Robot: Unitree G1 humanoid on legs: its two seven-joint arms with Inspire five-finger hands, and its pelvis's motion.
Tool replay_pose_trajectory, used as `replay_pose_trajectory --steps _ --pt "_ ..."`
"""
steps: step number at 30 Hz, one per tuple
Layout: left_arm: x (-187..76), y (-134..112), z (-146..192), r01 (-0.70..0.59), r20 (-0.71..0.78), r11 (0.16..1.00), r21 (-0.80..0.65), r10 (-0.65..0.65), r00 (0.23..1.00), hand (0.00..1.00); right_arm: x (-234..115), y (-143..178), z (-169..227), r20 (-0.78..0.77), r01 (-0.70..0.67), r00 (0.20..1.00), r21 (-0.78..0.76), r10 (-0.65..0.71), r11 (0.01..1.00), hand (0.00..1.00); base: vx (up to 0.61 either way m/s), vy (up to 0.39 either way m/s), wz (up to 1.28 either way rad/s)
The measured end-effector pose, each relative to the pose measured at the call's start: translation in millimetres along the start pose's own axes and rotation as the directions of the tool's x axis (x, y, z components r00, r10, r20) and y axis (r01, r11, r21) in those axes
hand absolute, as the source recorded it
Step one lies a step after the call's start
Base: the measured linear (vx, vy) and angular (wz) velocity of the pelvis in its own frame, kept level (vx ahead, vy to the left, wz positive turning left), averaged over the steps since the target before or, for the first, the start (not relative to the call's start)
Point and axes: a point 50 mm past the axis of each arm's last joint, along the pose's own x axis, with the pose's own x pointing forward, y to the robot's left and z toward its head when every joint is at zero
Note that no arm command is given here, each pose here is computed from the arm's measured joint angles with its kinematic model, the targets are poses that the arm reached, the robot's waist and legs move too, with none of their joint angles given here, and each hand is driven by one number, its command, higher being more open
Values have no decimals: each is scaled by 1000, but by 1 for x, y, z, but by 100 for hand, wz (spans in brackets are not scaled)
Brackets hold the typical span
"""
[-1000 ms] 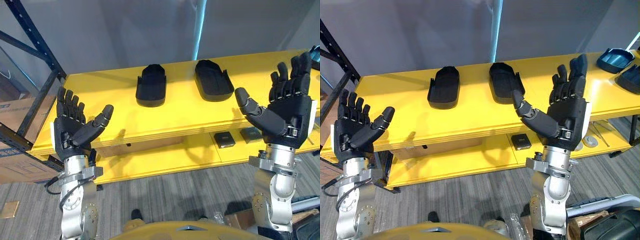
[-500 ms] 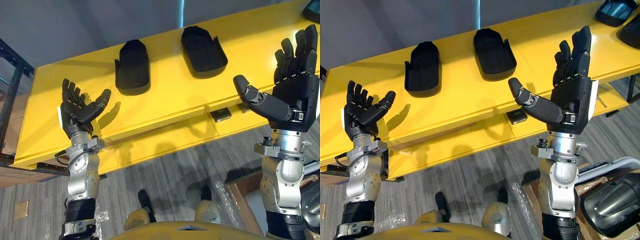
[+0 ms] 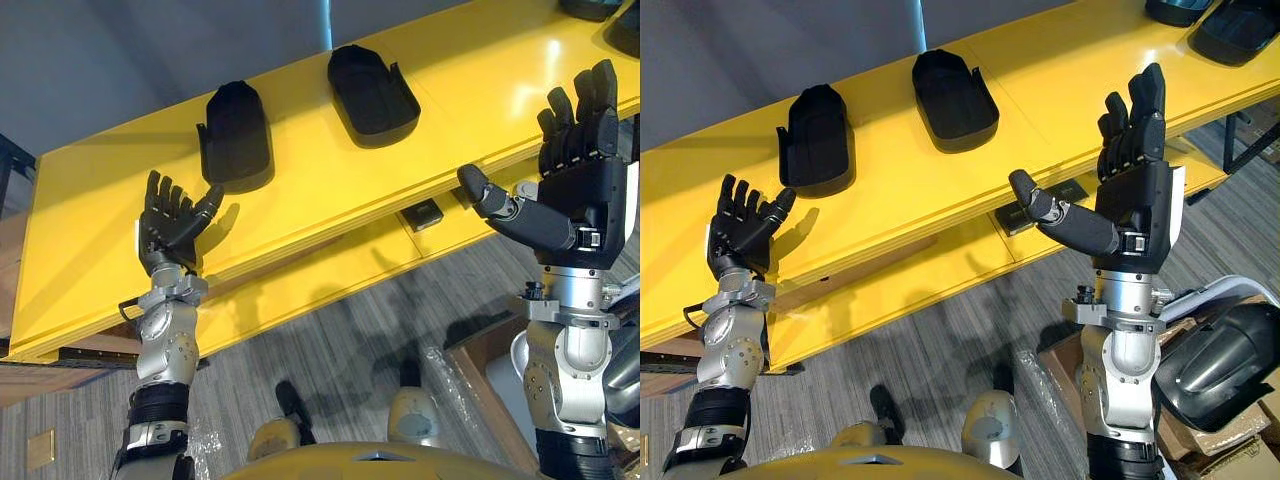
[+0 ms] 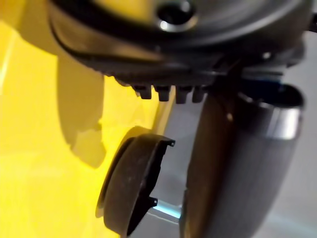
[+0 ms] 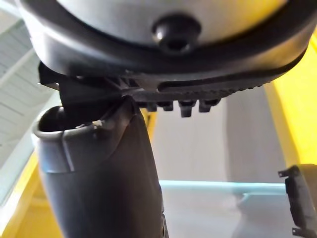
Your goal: Walk over and take three plastic housings, then place them on the shelf
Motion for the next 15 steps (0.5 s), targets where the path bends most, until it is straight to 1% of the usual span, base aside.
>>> replay_pose_trajectory --steps 4,8,15 --pt "0 -4 -3 47 -11 998 -37 -47 999 100 -2 0 0 -8 -10 1000 -8 10 1000 100 0 0 0" --pt "-1 -9 -6 87 -24 996 -36 -88 996 100 -2 0 0 -8 -12 1000 -8 12 1000 100 0 0 0" --pt "0 -9 -5 116 -31 992 -49 -118 993 100 -5 -1 -1 -23 -8 1000 -12 8 1000 100 1 -2 0"
